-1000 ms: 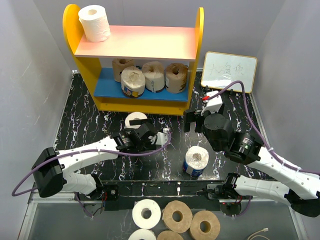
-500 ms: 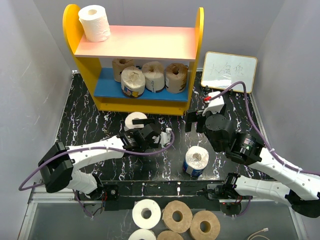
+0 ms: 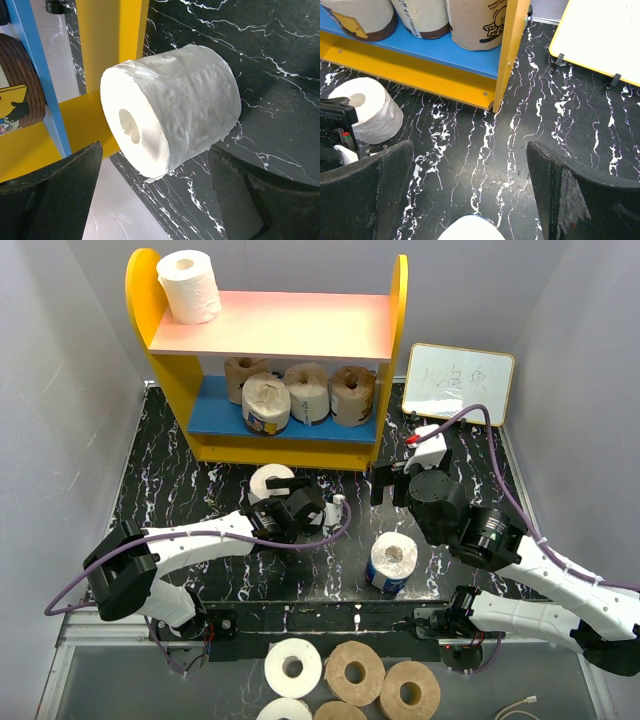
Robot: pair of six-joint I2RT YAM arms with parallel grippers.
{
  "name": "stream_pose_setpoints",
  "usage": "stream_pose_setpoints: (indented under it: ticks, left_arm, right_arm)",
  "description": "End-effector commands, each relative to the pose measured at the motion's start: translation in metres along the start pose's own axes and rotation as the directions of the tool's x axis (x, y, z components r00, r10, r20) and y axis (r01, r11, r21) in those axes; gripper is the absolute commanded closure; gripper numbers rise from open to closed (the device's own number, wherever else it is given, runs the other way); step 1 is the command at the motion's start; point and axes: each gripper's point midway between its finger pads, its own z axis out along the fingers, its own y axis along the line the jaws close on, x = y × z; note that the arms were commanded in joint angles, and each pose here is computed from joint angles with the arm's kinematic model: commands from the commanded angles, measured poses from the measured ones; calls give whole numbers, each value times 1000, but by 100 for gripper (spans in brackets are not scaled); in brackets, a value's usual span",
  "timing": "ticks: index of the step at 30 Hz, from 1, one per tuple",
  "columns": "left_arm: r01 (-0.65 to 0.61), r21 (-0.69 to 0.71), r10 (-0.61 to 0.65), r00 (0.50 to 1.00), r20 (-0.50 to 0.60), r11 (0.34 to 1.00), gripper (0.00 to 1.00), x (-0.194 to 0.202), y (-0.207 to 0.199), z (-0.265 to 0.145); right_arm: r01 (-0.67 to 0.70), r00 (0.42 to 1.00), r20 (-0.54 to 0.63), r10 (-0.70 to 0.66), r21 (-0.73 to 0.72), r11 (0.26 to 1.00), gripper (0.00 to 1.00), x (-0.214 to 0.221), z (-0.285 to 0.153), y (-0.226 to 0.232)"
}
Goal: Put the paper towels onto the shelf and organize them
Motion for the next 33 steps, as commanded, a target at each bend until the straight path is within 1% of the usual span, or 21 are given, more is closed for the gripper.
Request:
stream_pose_setpoints:
  ticks: [1, 11, 22, 24, 28, 30, 33]
  left_arm:
    - [6, -68, -8, 1000, -26, 998, 17, 4, 12, -4]
    - [-12, -28, 10, 997, -83, 1000, 28, 17, -4, 1]
    - [-18, -6, 17, 994, -104, 1000, 28, 22, -10, 9]
    - [-21, 3, 22, 994, -107, 1000, 29, 23, -11, 10]
    - [-20, 14, 21, 994, -111, 1000, 35, 23, -12, 12]
    - [-16, 14, 17, 994, -112, 1000, 38, 23, -12, 14]
    - [-13, 17, 14, 994, -110, 1000, 43, 22, -11, 15]
  right_arm:
    - [-35, 998, 49, 34, 7, 999, 5, -11, 1, 0]
    - [-41, 998, 56, 41, 4, 999, 5, -14, 0, 0]
    - [-36, 998, 51, 37, -18, 999, 7, -11, 0, 3]
    - [-35, 998, 52, 36, -18, 999, 7, -11, 0, 3]
    - [-32, 998, 52, 33, -21, 999, 12, -11, 1, 4]
    - [-25, 998, 51, 26, -29, 999, 16, -11, 1, 6]
    - [-21, 998, 54, 23, -28, 999, 17, -12, 1, 6]
